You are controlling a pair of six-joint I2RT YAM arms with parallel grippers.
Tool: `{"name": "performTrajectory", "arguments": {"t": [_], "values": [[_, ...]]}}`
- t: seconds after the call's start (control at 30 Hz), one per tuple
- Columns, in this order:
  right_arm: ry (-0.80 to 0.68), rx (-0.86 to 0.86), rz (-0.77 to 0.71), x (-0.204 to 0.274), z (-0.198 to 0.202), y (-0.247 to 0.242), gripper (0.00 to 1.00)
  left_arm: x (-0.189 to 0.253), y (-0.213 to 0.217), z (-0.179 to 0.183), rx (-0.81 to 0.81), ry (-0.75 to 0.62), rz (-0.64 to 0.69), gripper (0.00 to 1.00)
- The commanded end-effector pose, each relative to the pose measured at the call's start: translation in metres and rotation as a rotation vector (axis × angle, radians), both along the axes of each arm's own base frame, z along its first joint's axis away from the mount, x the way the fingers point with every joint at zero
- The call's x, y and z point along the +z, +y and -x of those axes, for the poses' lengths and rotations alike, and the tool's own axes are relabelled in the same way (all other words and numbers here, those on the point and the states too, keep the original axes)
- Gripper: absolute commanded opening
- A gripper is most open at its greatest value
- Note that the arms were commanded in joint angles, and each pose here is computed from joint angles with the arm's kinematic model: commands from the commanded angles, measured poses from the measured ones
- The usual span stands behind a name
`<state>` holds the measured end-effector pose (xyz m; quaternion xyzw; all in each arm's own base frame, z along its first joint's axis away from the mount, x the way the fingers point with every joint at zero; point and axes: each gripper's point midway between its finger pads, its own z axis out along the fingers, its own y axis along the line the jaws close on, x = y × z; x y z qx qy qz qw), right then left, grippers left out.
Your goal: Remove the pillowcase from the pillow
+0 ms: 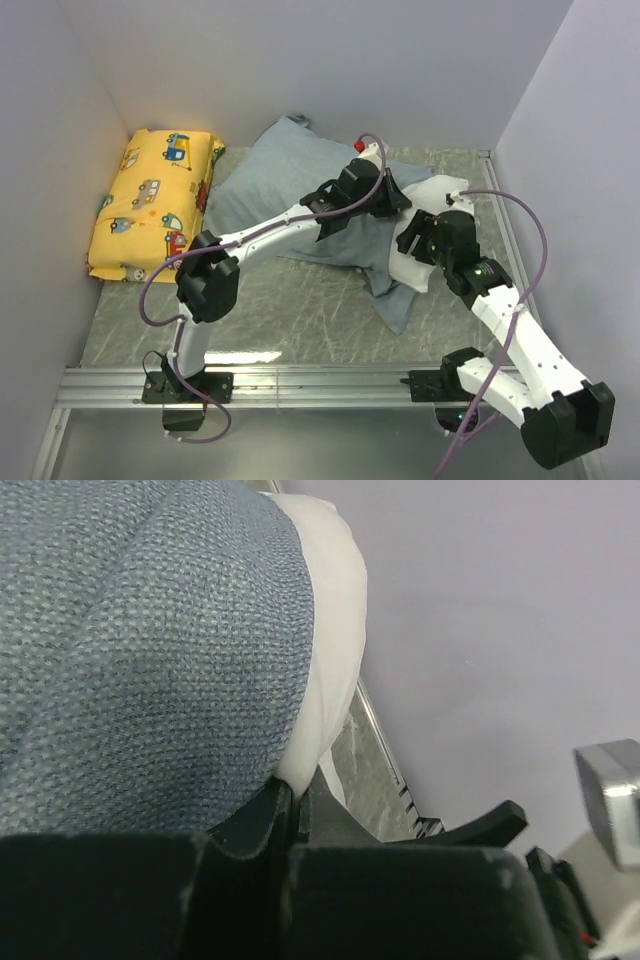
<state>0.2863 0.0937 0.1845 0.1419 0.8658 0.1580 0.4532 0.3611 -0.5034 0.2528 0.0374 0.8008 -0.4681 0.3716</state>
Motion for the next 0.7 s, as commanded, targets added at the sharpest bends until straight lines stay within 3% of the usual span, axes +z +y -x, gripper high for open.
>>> {"name": "performTrajectory", "arguments": {"t": [0.0,0.1,0.13,0.2,0.23,0.33,0.43,0.5,0.67], "values": [[-0.018,-0.065,0.067,-0.012,-0.013,-0.013,0.75,0.084,-0.004,0.000,-0.011,-0.140,0.154,0.00],[-0.009,-0.052,0.053,-0.028,-0.018,-0.007,0.56,0.088,0.003,0.000,-0.004,-0.171,0.123,0.02],[-0.007,-0.052,0.048,-0.030,-0.021,-0.005,0.28,0.089,0.004,0.000,-0.010,-0.191,0.108,0.09],[0.011,-0.055,0.040,-0.037,-0.023,-0.003,0.07,0.089,0.011,0.002,-0.005,-0.197,0.066,0.21],[0.012,-0.057,0.040,-0.037,-0.024,-0.003,0.00,0.089,0.015,0.002,-0.001,-0.218,0.042,0.36],[0.000,-0.063,0.043,-0.032,-0.025,-0.004,0.00,0.092,0.036,0.007,0.018,-0.256,-0.013,0.61],[0.000,-0.059,0.048,-0.028,-0.028,-0.004,0.00,0.079,0.065,0.011,0.031,-0.258,-0.066,0.74],[-0.002,-0.044,0.042,-0.025,-0.030,-0.001,0.00,0.084,0.092,0.009,0.088,-0.271,-0.100,0.76],[-0.025,-0.030,0.036,-0.015,-0.030,0.001,0.00,0.036,0.137,-0.002,0.205,-0.249,-0.316,0.79]]}}
